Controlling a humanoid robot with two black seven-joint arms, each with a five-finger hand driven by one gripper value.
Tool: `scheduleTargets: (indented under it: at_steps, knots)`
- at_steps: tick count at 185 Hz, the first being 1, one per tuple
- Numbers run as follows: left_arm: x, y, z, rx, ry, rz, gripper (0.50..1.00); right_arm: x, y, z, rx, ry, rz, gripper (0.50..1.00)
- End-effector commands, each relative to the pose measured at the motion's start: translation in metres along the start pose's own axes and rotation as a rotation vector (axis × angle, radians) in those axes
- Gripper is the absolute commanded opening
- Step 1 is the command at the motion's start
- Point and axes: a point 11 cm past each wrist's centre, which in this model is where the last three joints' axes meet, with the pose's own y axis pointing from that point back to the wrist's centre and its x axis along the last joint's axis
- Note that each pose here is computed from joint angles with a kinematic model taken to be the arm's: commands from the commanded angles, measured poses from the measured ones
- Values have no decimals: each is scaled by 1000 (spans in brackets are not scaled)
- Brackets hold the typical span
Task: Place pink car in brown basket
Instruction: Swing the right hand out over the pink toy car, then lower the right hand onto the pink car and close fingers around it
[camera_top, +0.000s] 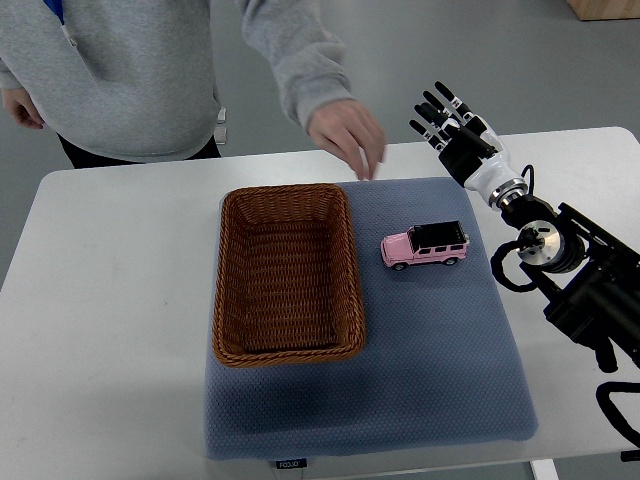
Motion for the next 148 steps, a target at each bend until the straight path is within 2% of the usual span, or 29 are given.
scheduleTargets:
  at_steps: [1, 47, 66, 77, 102, 121, 135, 137, 148]
  knots:
    - [0, 0, 0, 0, -1, -1, 1000, 0, 0, 0, 0, 1, 0, 911]
    - [0, 0, 1, -3, 0, 0, 1000, -2, -1, -1, -7, 12, -9, 911]
    - [0, 0, 0, -1, 0, 0, 1000, -17, -10, -3, -39, 87, -65, 911]
    - [0, 0, 0, -1, 0, 0, 1000, -29, -15, -4, -119, 232, -137, 911]
    - [0, 0, 1, -1, 0, 0, 1000, -43, -20, -37, -333, 797, -310, 911]
    - [0, 0, 0, 0, 0, 0, 1000, -66, -6, -47, -552, 1260, -543, 911]
    - [0, 0, 0, 0, 0, 0, 1000, -70, -3, -48, -580, 1320, -575, 911]
    - [0, 0, 1, -3, 0, 0, 1000, -80, 3, -47, -644, 1432, -645, 911]
    - [0, 0, 1, -1, 0, 0, 1000, -81, 7, -43, -690, 1482, -672, 911]
